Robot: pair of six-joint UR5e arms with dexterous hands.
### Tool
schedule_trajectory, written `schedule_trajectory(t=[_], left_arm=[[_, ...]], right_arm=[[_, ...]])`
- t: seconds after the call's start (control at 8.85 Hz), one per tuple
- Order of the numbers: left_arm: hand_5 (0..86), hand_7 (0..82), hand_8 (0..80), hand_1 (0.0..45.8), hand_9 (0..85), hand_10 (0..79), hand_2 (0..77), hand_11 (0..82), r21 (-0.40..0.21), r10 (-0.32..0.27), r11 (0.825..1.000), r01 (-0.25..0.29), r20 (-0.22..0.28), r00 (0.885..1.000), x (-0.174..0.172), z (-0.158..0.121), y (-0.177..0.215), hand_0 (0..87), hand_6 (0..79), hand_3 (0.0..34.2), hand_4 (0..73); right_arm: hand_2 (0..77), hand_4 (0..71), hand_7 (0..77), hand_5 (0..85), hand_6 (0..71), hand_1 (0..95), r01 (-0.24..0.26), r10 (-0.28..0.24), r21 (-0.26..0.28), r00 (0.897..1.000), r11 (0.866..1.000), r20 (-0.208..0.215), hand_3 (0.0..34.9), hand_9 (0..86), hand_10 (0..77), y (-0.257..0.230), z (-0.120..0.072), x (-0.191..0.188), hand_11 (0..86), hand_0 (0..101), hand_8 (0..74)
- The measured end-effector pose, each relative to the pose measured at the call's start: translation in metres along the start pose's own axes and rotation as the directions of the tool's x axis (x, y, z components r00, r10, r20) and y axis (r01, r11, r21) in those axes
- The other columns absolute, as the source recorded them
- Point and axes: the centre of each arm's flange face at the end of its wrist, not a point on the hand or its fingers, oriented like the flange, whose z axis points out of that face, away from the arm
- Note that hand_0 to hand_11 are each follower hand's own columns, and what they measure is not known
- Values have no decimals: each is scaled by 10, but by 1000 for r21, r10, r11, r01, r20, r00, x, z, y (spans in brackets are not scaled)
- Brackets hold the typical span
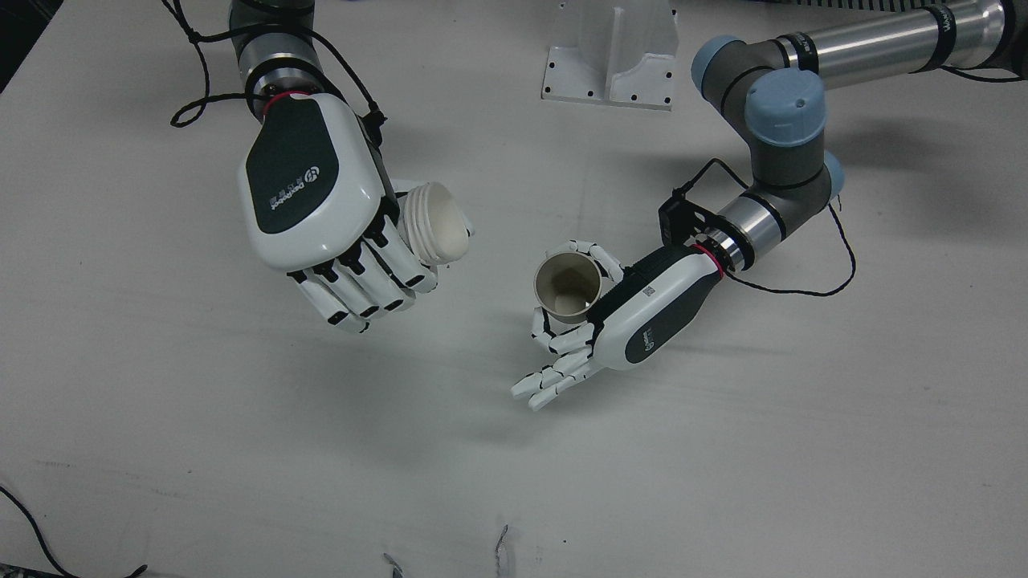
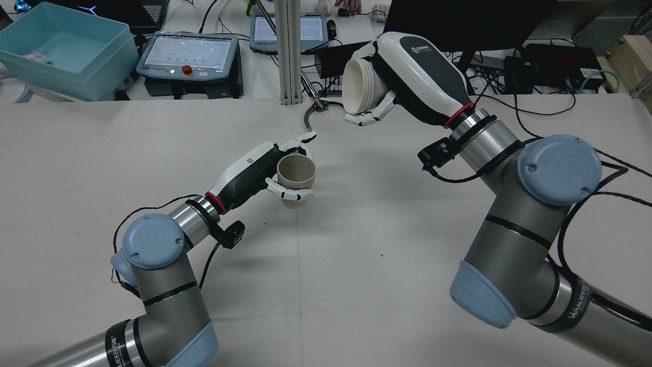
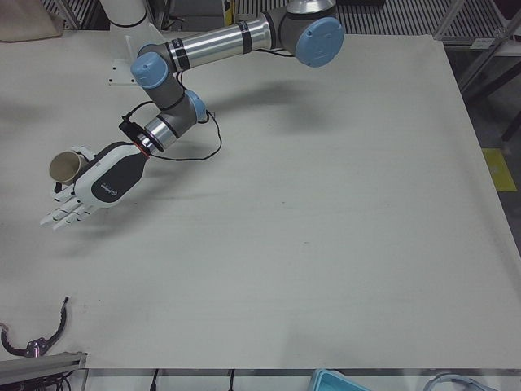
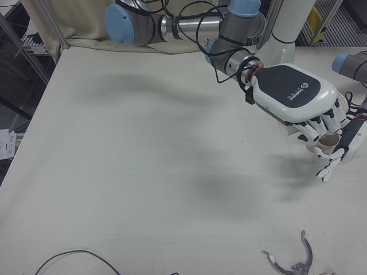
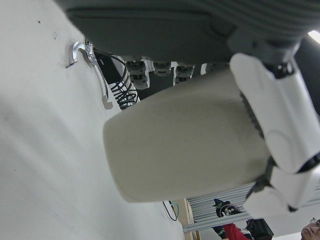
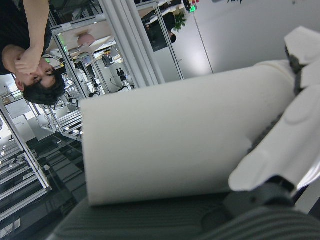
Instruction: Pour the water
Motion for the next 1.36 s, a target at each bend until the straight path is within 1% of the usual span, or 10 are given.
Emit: schedule_trajectory(t=[0.11, 0.23, 0.57, 0.68, 0.79, 0.9, 1.02, 1.13, 1.24, 1.36], left_arm=[[578, 104, 22, 114, 49, 60, 365, 120, -6, 4, 1000, -4, -4, 1000, 1, 3, 4, 410, 49, 0, 267], [578, 104, 22, 114, 55, 76, 365, 120, -11, 8, 1000, -8, -7, 1000, 2, 5, 8, 411, 49, 0, 267], [578, 104, 22, 114, 55, 65, 365, 120, -16, 12, 1000, -12, -14, 1000, 6, 8, 11, 418, 49, 0, 267], [578, 104, 22, 114, 49, 65, 365, 120, -17, 11, 1000, -11, -20, 1000, 11, 9, 11, 418, 49, 0, 267], [578, 104, 22, 114, 55, 65, 365, 120, -14, 15, 1000, -15, -40, 999, 28, 10, 8, 417, 49, 0, 267], [578, 104, 22, 114, 55, 65, 365, 120, -11, 30, 999, -30, -61, 998, 59, 11, 0, 416, 49, 0, 267], [578, 104, 22, 114, 55, 65, 365, 120, -8, 50, 999, -51, -77, 996, 92, 11, -11, 414, 49, 0, 267], [578, 104, 22, 114, 55, 65, 365, 120, -1, 64, 998, -64, -89, 994, 117, 9, -19, 413, 49, 0, 267], [578, 104, 22, 114, 55, 65, 365, 120, 23, 68, 998, -66, -96, 993, 137, 2, -34, 411, 49, 0, 267], [578, 104, 22, 114, 55, 65, 365, 120, 66, 65, 996, -58, -98, 993, 149, -13, -61, 412, 49, 0, 267]], right_arm=[[360, 371, 578, 502, 644, 0, 14, -15, -25, 999, 1000, -35, 0, 573, 415, 11, 3, 7, 584, 471, 633], [360, 371, 578, 502, 644, 0, 19, -22, -44, 998, 999, -53, 0, 589, 393, 18, 5, 10, 573, 478, 627], [360, 376, 578, 496, 644, 0, 16, -21, -74, 997, 997, -69, 0, 622, 382, 39, 12, 13, 551, 496, 589], [360, 376, 578, 496, 644, 0, 15, -18, -63, 998, 998, -58, 0, 622, 382, 33, 14, 8, 551, 492, 589], [360, 376, 578, 496, 644, 0, 11, -12, -33, 999, 999, -42, 0, 622, 382, 14, 14, -1, 551, 489, 589], [360, 376, 578, 496, 644, 0, -34, 35, 26, 999, 999, -40, 0, 622, 382, -20, 9, -1, 551, 487, 589], [360, 376, 589, 496, 633, 0, -128, 133, 108, 990, 986, -49, 0, 627, 382, -58, -7, 12, 540, 483, 578], [360, 376, 589, 496, 633, 0, -233, 246, 190, 968, 954, -43, 0, 633, 382, -92, -26, 27, 540, 483, 573], [365, 376, 605, 496, 605, 0, -328, 345, 265, 938, 907, -17, 0, 633, 376, -126, -44, 38, 535, 483, 567], [365, 376, 611, 491, 605, 0, -403, 418, 318, 908, 858, 22, 0, 638, 360, -156, -58, 43, 524, 484, 556]])
